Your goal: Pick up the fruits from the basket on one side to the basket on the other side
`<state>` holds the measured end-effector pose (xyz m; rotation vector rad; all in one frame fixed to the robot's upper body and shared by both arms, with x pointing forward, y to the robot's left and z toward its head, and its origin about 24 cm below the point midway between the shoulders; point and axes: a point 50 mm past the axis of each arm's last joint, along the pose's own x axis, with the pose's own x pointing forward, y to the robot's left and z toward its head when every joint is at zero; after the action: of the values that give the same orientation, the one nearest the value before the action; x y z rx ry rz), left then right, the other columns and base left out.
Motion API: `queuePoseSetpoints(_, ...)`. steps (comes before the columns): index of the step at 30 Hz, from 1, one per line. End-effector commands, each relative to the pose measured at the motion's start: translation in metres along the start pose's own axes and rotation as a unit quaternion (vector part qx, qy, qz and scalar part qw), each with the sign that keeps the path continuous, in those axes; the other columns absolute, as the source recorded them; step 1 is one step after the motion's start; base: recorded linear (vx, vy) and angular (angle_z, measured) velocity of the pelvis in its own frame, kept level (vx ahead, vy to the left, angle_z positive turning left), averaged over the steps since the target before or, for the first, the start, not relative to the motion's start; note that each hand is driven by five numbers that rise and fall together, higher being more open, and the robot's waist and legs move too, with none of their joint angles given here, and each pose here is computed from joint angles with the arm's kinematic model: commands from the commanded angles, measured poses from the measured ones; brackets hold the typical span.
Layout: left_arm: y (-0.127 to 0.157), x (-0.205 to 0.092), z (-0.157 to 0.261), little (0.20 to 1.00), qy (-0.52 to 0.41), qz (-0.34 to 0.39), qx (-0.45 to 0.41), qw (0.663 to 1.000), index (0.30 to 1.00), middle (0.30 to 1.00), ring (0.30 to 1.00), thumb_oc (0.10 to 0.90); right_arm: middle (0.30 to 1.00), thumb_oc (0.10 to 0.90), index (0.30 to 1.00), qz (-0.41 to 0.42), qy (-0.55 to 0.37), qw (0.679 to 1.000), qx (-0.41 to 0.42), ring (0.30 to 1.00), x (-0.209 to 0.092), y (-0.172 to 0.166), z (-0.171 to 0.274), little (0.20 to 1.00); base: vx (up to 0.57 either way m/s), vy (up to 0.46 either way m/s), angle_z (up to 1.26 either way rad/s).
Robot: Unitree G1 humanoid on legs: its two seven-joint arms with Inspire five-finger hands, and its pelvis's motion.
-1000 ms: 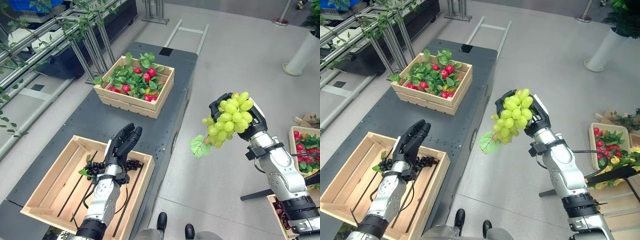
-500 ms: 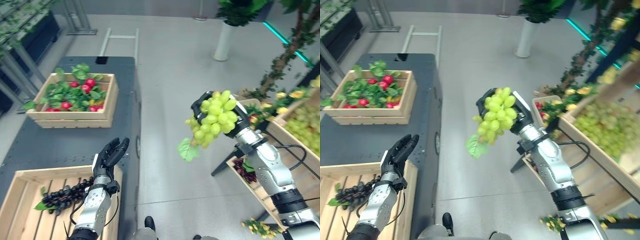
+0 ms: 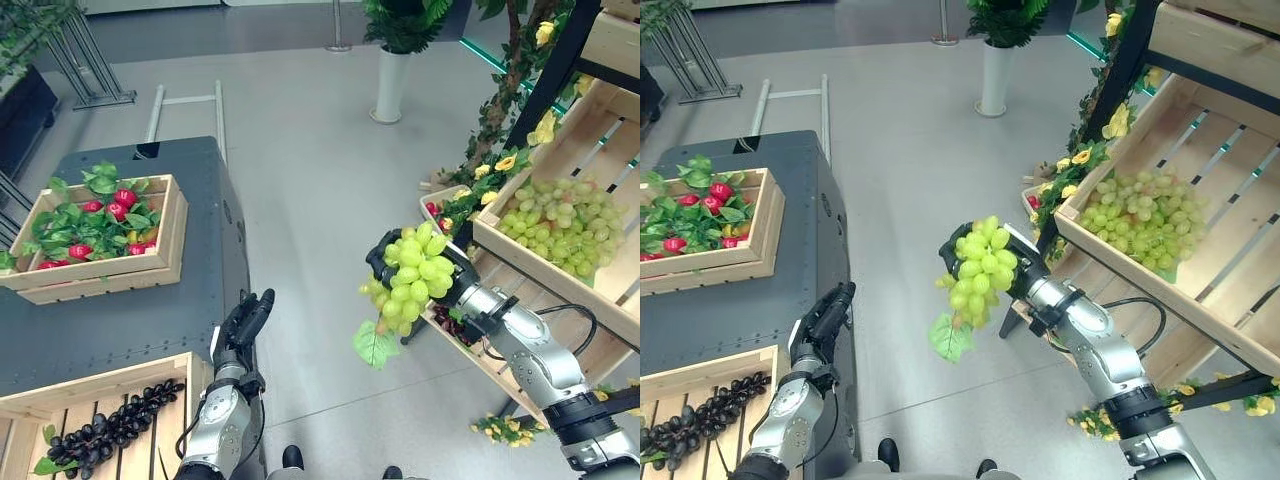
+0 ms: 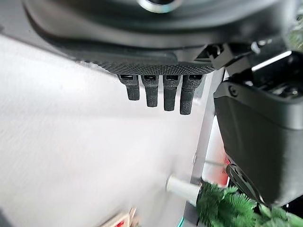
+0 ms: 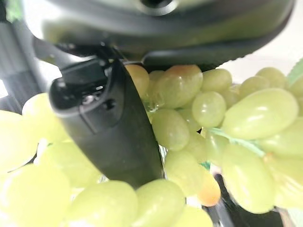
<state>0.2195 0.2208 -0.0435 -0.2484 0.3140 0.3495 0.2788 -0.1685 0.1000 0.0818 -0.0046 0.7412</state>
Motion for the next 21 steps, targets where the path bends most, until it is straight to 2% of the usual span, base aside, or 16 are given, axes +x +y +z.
queuePoseSetpoints(1, 0.002, 0.011, 0.041, 0.9, -0.095, -0.021, 0.003, 0.995, 0.9, 0.9, 0.9, 0.8, 0.3, 0.4, 0.3, 0.07, -0.135, 0.988, -0.03, 0.3, 0.007, 0.009, 0.06, 0.3, -0.23, -0.014, -0.04)
queuePoseSetpoints(7, 0.005, 0.006, 0.041, 0.9, -0.102, -0.005, -0.009, 0.995, 0.9, 0.9, 0.9, 0.8, 0.3, 0.4, 0.3, 0.107, -0.174, 0.978, -0.039, 0.3, 0.023, 0.019, 0.084, 0.3, -0.17, 0.171, -0.54)
queuePoseSetpoints(12, -0.007, 0.01, 0.035, 0.9, -0.097, -0.038, 0.039, 0.994, 0.9, 0.9, 0.9, 0.8, 0.3, 0.4, 0.3, 0.043, -0.215, 0.975, -0.034, 0.3, 0.007, 0.019, 0.081, 0.3, -0.13, 0.254, -0.52)
queuePoseSetpoints(15, 0.004, 0.01, 0.034, 0.9, -0.09, -0.027, 0.053, 0.994, 0.9, 0.9, 0.9, 0.8, 0.3, 0.4, 0.3, 0.03, -0.223, 0.974, -0.031, 0.3, -0.001, 0.015, 0.083, 0.3, -0.15, 0.126, -0.35)
queuePoseSetpoints(18, 0.011, 0.014, 0.042, 0.9, -0.094, -0.017, 0.045, 0.994, 0.9, 0.9, 0.9, 0.8, 0.3, 0.4, 0.3, 0.018, -0.218, 0.974, -0.056, 0.3, -0.004, 0.006, 0.084, 0.3, -0.1, 0.038, -0.74)
queuePoseSetpoints(21, 0.008, 0.019, 0.053, 0.9, -0.119, -0.021, 0.032, 0.992, 0.9, 0.9, 0.9, 0.8, 0.3, 0.4, 0.3, -0.007, -0.248, 0.963, -0.106, 0.3, -0.007, -0.006, 0.106, 0.3, -0.06, -0.134, -0.31)
